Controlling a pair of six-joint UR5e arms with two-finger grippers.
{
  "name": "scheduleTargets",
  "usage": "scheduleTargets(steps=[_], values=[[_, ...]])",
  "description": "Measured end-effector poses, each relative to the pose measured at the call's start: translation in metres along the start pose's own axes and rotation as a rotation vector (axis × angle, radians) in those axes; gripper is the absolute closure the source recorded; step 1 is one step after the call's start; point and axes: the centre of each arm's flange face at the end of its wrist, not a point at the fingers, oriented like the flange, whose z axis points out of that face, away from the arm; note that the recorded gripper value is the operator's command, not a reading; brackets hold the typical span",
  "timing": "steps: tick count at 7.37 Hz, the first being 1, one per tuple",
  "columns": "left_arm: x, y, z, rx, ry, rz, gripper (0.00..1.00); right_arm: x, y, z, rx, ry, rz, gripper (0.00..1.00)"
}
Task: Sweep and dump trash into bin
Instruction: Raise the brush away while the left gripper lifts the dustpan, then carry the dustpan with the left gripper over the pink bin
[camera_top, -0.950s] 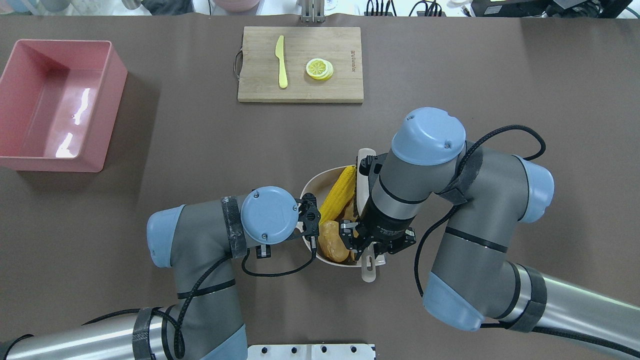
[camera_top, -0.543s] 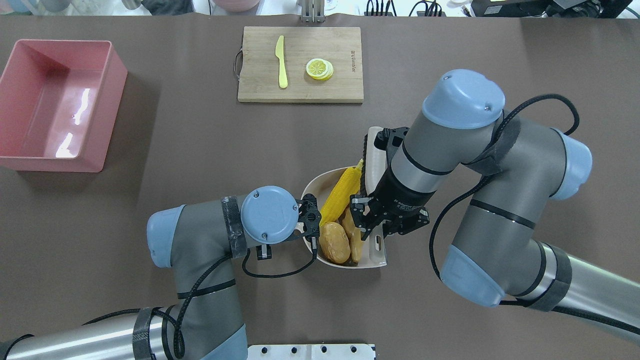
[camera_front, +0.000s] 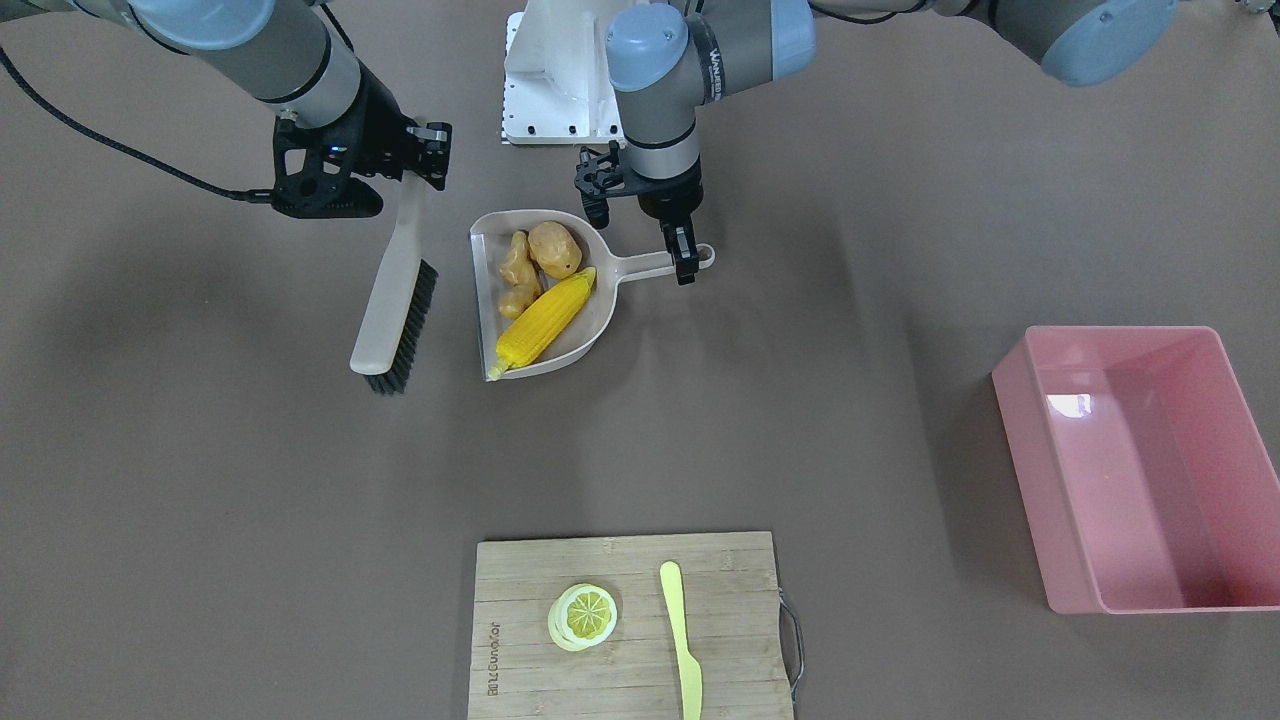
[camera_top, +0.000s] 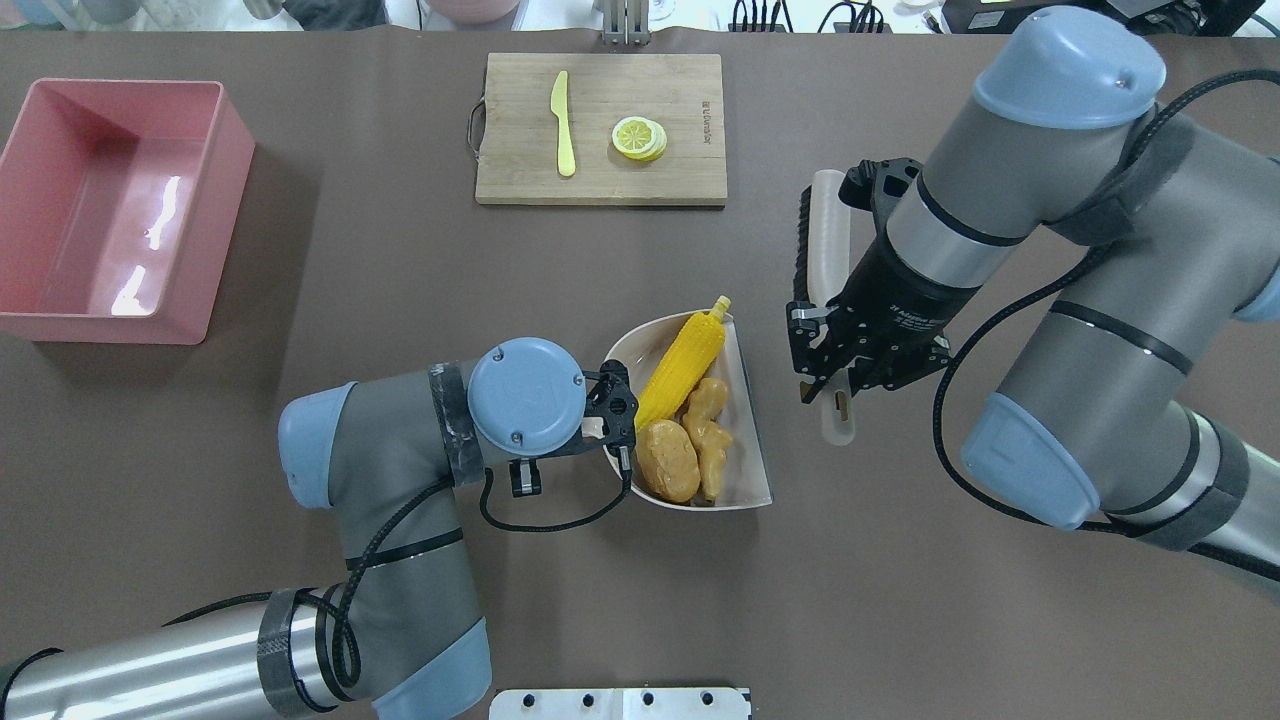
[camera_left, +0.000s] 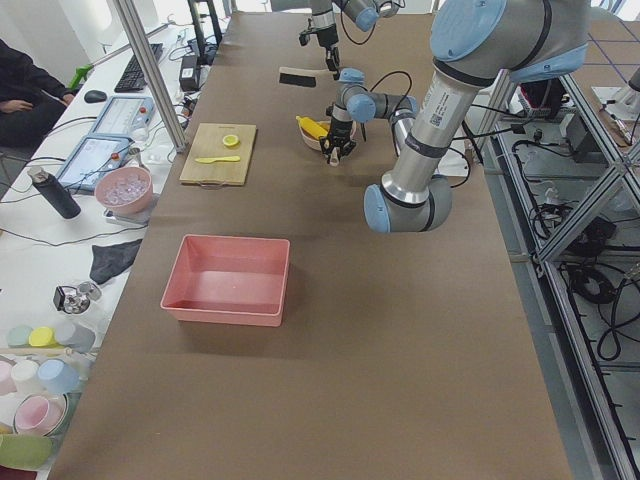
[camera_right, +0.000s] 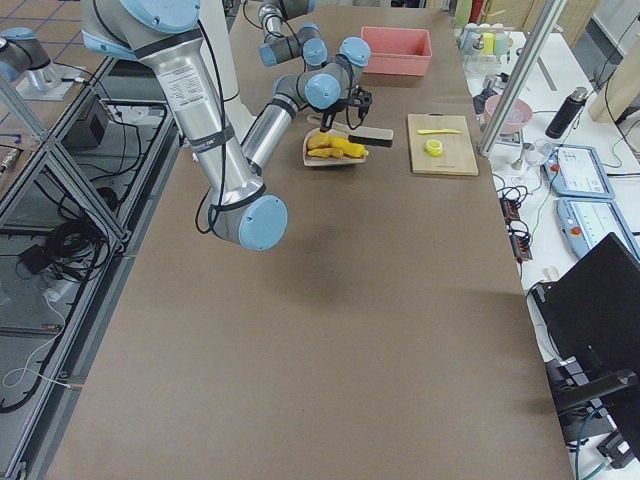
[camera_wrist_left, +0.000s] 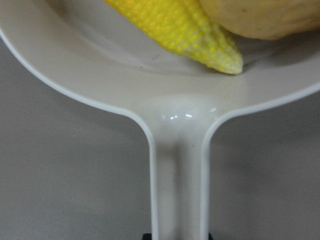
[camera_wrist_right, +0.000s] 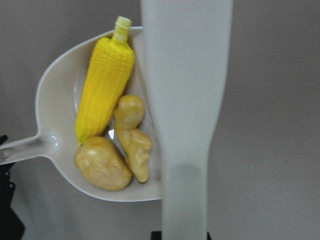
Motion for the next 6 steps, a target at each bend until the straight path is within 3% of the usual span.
scheduleTargets(steps=[3,6], values=[[-0.048,0.019,-0.040,0.061,0.017,-0.062,1.00,0.050,-0.004,-0.011,0.017,0.137,-0.047,1.00],[-0.104,0.082,-0.108,0.105,-0.040,-0.155,1.00,0.078,-0.010,-0.008,0.033,0.203,-0.070,1.00]])
